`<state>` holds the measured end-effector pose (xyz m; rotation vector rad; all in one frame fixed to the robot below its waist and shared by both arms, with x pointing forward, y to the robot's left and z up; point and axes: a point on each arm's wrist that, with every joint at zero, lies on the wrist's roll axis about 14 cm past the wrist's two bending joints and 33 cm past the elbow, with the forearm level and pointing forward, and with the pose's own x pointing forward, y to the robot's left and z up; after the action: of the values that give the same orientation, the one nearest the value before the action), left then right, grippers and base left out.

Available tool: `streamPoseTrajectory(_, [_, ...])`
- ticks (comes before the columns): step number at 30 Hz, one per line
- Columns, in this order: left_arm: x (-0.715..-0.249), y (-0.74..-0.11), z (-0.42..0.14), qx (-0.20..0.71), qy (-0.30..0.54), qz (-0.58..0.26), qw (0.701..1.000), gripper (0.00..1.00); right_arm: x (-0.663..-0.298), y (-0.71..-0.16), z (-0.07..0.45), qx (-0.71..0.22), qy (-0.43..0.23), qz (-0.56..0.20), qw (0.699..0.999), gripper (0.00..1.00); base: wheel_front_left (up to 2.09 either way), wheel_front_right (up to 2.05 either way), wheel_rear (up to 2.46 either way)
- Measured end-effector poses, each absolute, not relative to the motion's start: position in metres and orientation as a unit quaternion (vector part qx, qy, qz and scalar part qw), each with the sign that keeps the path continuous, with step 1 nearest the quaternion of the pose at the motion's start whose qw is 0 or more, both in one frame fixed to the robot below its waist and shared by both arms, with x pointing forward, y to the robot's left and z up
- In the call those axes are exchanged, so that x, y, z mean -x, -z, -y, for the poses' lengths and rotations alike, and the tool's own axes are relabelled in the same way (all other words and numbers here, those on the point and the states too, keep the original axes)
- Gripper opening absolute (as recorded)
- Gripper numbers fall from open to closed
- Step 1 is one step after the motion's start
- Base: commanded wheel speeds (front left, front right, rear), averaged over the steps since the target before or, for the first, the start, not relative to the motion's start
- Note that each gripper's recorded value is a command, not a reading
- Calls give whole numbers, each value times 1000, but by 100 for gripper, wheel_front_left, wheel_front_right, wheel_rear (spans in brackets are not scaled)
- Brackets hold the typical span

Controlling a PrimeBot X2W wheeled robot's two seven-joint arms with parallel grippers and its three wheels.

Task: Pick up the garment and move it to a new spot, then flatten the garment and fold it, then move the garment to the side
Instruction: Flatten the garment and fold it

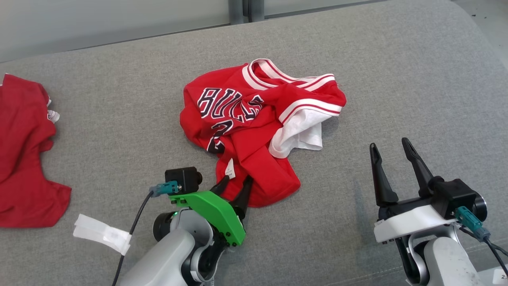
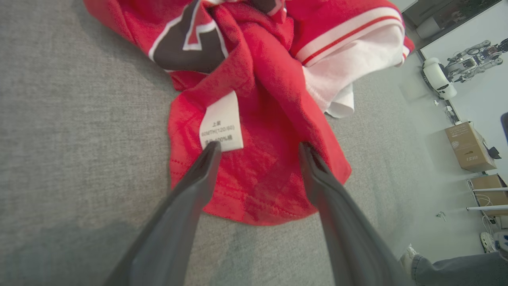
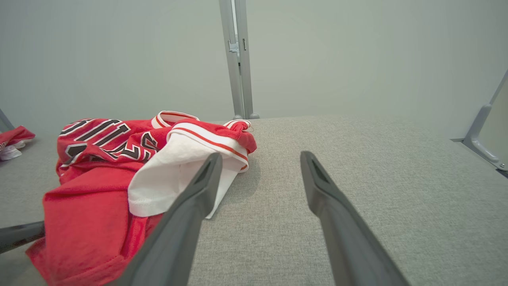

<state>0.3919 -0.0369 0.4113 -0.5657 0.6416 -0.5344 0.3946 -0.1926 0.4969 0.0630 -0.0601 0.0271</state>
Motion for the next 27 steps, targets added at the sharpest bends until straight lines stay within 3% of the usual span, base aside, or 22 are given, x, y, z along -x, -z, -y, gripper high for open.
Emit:
streamPoseTrajectory(12, [-400,-368,22,153,255,-328,897,100,-389,-491,209,-31,12,21,999,100,0,0,0])
streamPoseTrajectory(19, [-396,-359,21,121,272,-342,891,100,-388,-490,214,-35,20,19,999,100,0,0,0])
streamPoseTrajectory(20, [-396,-359,22,118,276,-343,890,43,-388,-490,214,-37,21,19,999,100,0,0,0])
streamPoseTrajectory(21, [-396,-358,22,116,277,-343,890,0,-388,-490,215,-39,21,20,999,100,0,0,0])
streamPoseTrajectory(27, [-403,-364,14,97,289,-331,893,0,-390,-494,213,-41,18,25,999,100,0,0,0])
